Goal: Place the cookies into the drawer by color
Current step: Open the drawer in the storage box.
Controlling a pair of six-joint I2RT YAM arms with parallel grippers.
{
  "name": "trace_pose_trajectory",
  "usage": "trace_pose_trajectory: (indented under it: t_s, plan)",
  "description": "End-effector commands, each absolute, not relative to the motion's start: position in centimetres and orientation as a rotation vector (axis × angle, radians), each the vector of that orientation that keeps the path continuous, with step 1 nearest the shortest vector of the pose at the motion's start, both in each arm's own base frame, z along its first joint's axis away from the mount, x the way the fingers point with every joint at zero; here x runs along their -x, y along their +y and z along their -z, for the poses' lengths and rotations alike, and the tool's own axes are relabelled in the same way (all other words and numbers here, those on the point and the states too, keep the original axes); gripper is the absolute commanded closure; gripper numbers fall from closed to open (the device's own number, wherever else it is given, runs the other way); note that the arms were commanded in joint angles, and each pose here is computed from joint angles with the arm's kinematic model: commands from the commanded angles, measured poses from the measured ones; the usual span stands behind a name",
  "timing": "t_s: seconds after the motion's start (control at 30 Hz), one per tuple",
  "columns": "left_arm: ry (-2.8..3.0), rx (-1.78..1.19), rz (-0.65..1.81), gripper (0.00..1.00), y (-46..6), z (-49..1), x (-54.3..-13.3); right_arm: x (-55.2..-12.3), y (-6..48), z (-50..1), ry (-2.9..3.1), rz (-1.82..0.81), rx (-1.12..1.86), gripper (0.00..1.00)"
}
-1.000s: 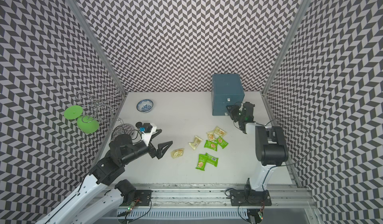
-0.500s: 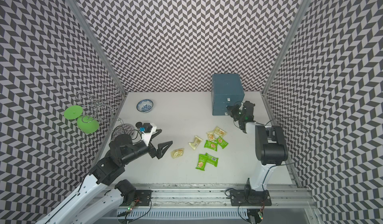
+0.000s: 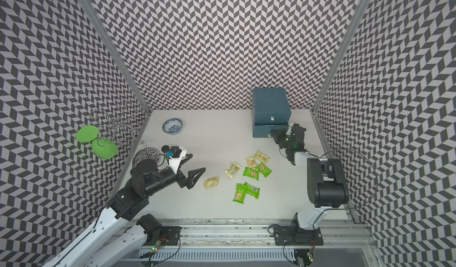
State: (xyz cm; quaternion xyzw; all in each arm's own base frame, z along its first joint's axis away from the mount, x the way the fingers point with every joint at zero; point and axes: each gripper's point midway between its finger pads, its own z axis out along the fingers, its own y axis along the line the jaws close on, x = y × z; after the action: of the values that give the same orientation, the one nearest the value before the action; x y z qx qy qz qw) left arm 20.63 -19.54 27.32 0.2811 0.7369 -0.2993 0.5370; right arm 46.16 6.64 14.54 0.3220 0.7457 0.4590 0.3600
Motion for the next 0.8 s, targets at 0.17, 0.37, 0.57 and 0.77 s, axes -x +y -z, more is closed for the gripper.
trace_pose_trajectory:
  t_s: [0.17,0.37,0.57,0.77]
  plan:
    - [1.718,-0.679,0.715,0.0,-19.6,-27.9,-20.6,-43.6,6.8,-17.9,1.858,-1.195,-0.744,1.0]
    - [1.72,-0.678,0.714,0.0,-19.6,-27.9,-20.7,-41.2,6.8,-17.1,1.873,-1.175,-0.745,1.0]
    - [1.72,-0.678,0.714,0.0,-19.6,-27.9,-20.7,-39.2,6.9,-15.8,1.895,-1.167,-0.752,1.0]
    - [1.723,-0.678,0.713,0.0,-19.6,-27.8,-20.7,-37.7,6.9,-14.5,1.914,-1.155,-0.754,1.0]
